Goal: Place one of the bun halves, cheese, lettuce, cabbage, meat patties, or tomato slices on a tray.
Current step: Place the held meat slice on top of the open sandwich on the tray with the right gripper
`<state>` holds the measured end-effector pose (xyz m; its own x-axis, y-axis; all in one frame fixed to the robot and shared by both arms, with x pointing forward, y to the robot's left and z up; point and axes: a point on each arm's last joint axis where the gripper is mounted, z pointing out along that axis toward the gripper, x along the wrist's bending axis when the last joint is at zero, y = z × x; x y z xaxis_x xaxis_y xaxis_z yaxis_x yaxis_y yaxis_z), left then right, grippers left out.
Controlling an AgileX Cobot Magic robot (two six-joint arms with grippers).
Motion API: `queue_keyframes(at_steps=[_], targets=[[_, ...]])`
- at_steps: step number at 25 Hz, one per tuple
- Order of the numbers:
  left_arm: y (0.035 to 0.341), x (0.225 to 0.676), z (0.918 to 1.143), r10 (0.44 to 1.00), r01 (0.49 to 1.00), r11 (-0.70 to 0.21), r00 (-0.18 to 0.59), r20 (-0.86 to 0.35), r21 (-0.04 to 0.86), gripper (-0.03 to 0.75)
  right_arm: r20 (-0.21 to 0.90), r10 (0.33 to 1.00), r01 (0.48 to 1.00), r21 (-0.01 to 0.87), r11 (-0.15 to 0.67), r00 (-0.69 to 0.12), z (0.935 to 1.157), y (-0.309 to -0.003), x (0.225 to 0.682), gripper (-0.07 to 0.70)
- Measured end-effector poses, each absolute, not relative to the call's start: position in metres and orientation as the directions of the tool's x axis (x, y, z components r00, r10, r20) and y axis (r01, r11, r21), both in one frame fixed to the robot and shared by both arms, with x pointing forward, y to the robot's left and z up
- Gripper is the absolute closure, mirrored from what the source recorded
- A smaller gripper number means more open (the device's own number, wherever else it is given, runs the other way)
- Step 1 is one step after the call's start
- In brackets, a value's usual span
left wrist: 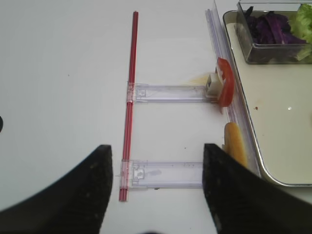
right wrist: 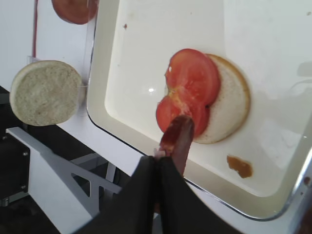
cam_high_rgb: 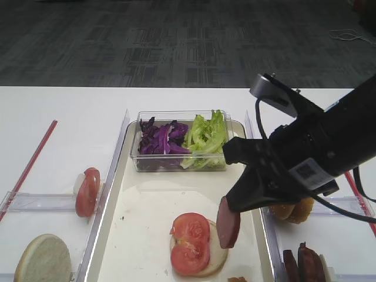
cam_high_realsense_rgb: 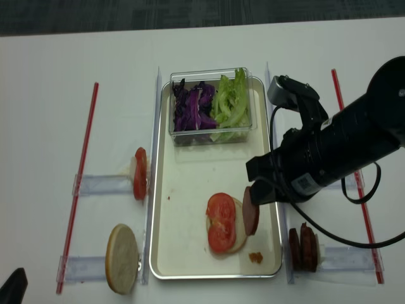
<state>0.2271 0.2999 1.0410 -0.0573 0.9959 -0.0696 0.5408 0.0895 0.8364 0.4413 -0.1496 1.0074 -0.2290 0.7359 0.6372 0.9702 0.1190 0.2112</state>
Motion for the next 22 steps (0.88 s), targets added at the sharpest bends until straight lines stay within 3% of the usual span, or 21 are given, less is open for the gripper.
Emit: queue_keyframes(at_steps=[16,22], targets=[[0.3,0.227,1.041,0.996,0.541,0.09,-0.057,-0.07,0.836,0.295,0.762,0.607,0.974,0.172,0.148,-0.227,0.962,-0.125,0.467,0.601],[0.3,0.227,1.041,0.996,0.541,0.09,-0.057,-0.07,0.836,0.295,0.778,0.566,0.962,0.206,0.18,-0.272,0.954,-0.121,0.47,0.601]])
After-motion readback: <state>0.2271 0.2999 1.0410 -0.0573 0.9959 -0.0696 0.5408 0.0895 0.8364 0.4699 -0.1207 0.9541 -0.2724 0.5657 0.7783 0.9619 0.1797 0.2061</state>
